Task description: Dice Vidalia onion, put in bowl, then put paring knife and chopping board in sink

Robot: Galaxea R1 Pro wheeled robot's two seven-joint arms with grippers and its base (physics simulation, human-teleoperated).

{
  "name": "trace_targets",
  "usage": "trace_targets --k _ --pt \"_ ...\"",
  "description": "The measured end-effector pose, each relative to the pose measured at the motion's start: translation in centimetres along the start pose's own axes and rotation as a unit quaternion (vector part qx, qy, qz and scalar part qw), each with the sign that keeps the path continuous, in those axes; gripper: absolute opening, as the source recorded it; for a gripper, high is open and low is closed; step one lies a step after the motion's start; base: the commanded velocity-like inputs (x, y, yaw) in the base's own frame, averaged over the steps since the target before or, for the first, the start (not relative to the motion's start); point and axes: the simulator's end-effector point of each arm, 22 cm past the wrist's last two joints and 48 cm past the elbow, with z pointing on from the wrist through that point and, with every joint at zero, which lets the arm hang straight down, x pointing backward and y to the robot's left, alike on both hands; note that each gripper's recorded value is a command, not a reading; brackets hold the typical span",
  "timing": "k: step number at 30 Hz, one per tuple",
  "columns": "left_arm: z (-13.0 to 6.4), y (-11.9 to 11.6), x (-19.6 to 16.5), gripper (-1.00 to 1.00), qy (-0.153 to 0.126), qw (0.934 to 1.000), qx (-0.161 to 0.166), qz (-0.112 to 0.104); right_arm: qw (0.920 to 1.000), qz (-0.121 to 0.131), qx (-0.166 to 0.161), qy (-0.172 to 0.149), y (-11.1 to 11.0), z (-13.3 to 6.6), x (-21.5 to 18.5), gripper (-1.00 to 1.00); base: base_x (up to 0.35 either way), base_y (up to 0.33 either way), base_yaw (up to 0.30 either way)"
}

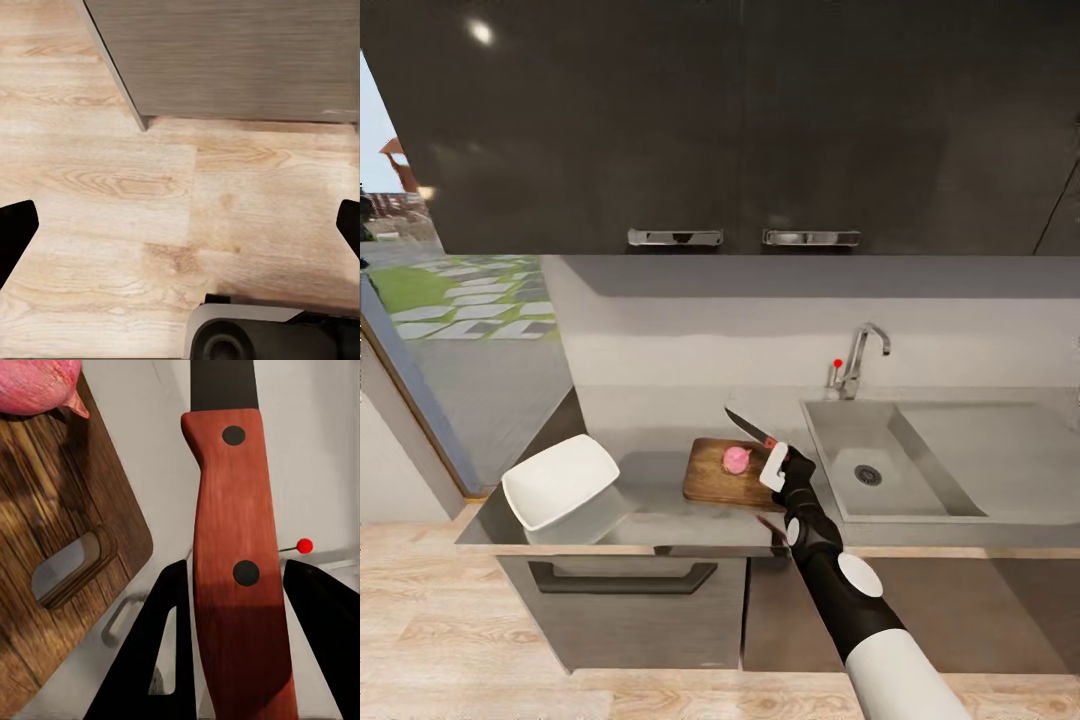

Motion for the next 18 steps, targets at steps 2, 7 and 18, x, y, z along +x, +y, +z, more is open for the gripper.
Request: trace_targets --k 2,7,18 --pt "-0.01 0.0 0.01 1.0 0.0 1.0 0.0 0.0 1.0 0.0 0.0 0.0 0.01 -0.01 0.01 -1.0 -0.044 0.0 0.0" --pt "-0.02 0.0 0.02 1.0 0.0 1.0 0.0 0.0 1.0 0.0 0.0 0.0 -0.02 -0.01 -0.01 -1.0 -0.011 0.0 0.0" --pt "-0.06 0.01 0.19 1.0 0.003 1.0 0.0 0.001 1.0 0.0 -0.003 0.002 0.29 0.08 0.16 -1.0 -0.001 0.0 0.0"
